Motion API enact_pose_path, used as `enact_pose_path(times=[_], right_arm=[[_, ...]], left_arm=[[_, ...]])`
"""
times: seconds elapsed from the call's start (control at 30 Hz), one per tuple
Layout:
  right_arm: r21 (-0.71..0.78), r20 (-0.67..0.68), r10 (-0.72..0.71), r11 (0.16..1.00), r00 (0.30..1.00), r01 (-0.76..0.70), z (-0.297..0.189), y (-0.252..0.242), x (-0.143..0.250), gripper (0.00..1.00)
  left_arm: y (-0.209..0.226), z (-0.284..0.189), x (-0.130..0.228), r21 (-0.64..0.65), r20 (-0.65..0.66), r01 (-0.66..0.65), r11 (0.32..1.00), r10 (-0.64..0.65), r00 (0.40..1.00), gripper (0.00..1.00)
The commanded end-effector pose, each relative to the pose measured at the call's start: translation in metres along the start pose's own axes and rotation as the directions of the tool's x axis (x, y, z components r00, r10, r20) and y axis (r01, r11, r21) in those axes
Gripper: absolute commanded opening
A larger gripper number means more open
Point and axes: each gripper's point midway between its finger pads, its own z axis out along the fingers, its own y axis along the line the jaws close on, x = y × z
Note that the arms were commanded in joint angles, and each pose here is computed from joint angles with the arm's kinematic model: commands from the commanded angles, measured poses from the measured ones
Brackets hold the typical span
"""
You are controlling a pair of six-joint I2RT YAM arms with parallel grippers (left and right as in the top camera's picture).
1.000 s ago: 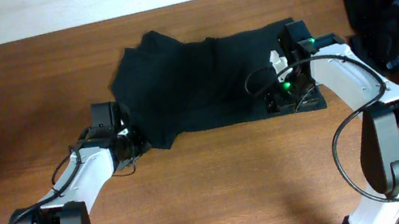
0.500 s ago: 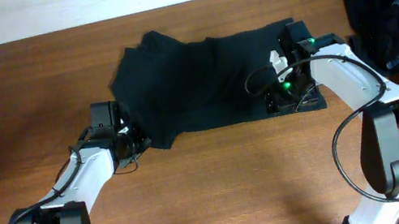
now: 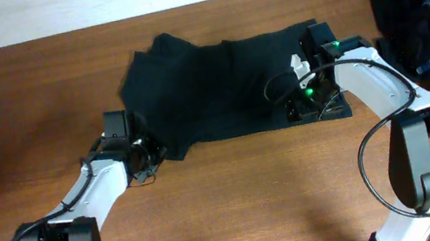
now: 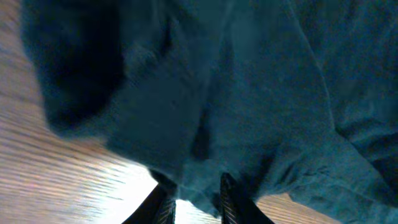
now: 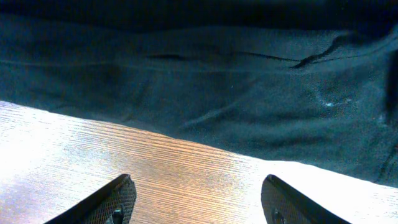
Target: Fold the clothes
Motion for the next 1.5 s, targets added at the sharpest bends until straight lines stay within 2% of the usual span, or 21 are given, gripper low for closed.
enact_pose_path(times=[0.0, 0.3, 0.57, 0.83, 1.13, 1.2, 1.33, 1.47], right_arm=[[0.016, 0.023, -0.023, 1.0, 0.999, 0.022, -0.009, 0.002, -0.002, 0.7], [0.016, 0.02, -0.022, 1.0, 1.0, 0.022, -0.009, 0.002, -0.001, 0.7], [0.016, 0.02, -0.022, 1.0, 1.0, 0.022, -0.009, 0.002, -0.001, 0.7], [0.016, 0.02, -0.022, 1.0, 1.0, 0.022, -0.009, 0.002, -0.001, 0.7], [0.016, 0.02, -0.022, 1.0, 1.0, 0.022, -0.009, 0.002, -0.001, 0.7], [0.016, 0.019, -0.022, 1.0, 1.0, 0.022, -0.009, 0.002, -0.001, 0.7], [0.016, 0.02, -0.022, 1.0, 1.0, 0.022, -0.009, 0.002, -0.001, 0.7], [0.017, 0.017, -0.022, 1.0, 1.0, 0.022, -0.009, 0.001, 0.0, 0.7]], left_arm=[[-0.003, -0.002, 0.005, -0.002, 0.01, 0.046, 0.999, -0.046, 0.999, 0.25], [-0.001, -0.001, 0.005, -0.023, 0.024, 0.051, 0.998, -0.05, 0.998, 0.25], [0.019, -0.003, 0.004, -0.116, 0.052, 0.062, 0.991, -0.056, 0.997, 0.26], [0.012, -0.001, -0.006, -0.089, 0.095, 0.056, 0.994, -0.047, 0.994, 0.27], [0.019, 0.011, 0.001, -0.107, 0.054, 0.075, 0.991, -0.07, 0.996, 0.26], [0.016, 0.012, 0.003, -0.09, 0.041, 0.074, 0.993, -0.07, 0.997, 0.23], [0.002, 0.013, 0.002, -0.028, 0.027, 0.065, 0.997, -0.064, 0.998, 0.04], [-0.009, 0.01, -0.001, 0.022, 0.032, 0.056, 0.998, -0.056, 0.998, 0.01]])
